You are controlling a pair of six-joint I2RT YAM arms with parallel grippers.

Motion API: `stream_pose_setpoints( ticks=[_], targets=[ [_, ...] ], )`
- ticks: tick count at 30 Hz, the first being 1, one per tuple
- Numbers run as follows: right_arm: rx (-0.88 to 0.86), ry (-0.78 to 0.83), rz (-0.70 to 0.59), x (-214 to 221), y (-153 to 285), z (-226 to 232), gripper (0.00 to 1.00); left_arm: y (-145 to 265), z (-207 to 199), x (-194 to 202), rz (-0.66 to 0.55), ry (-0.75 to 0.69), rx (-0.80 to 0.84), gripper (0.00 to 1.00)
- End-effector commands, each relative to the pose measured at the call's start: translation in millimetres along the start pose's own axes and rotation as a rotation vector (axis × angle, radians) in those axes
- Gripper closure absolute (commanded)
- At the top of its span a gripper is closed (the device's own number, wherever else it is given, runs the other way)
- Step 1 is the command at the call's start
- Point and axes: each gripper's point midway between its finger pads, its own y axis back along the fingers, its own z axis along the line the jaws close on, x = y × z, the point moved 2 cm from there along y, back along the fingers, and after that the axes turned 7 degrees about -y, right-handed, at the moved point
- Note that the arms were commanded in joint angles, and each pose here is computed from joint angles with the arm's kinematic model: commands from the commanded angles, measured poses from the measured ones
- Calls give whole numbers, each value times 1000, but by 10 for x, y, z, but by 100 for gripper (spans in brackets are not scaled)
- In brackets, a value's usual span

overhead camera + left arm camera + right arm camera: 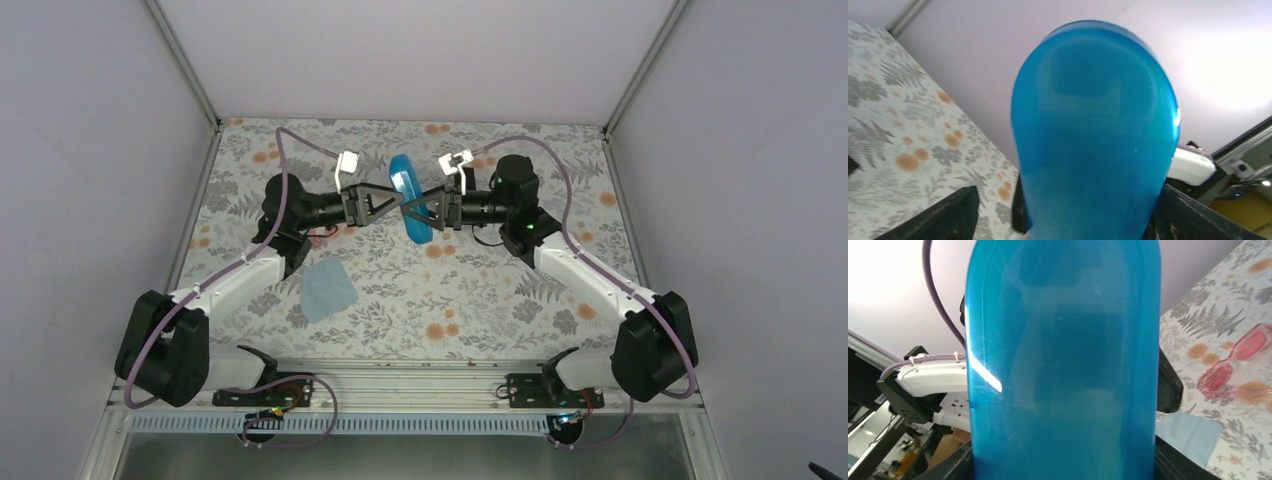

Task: Organize the sunglasses
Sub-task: Open the sunglasses case.

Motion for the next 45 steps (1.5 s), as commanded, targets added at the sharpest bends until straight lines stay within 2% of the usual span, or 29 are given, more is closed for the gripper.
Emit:
stream_pose_setpoints(
  ticks=[1,7,10,12,14,17,21,26,31,36,40,42,45],
  targets=[
    [-91,37,40,10,-89,200,40,-11,-166,-5,8,-55,79,19],
    [-85,32,39,19,-99,205,40,-16,-200,-24,-1,-71,96,45],
    [-83,29,33,13,-91,220,39,-20,-223,-45,-3,-83,104,54],
    [-69,30,19,0,-79,218,34,-20,-231,-52,-5,-88,106,59],
    [-28,40,-9,-23,-60,179,26,-20,-232,-52,-6,-90,107,63],
    [98,62,-77,-90,31,19,11,-19,-234,-51,-5,-94,105,63],
    [248,61,-137,-99,175,-232,9,-16,-223,-55,-2,-98,93,63],
    [445,27,-180,-1,343,-565,14,-27,-142,-51,2,-81,50,63],
    [575,22,-270,54,581,-664,23,-39,5,-65,-6,-34,-17,63],
    [503,90,-136,318,498,-621,16,-64,230,-88,-16,45,-120,63],
    [515,103,-74,433,473,-698,16,-86,354,-74,-10,86,-157,63],
    [532,100,-86,415,483,-721,21,-89,383,-66,-8,92,-164,63],
    [512,94,-100,375,456,-704,42,-91,412,-51,-7,98,-171,63]
  ],
)
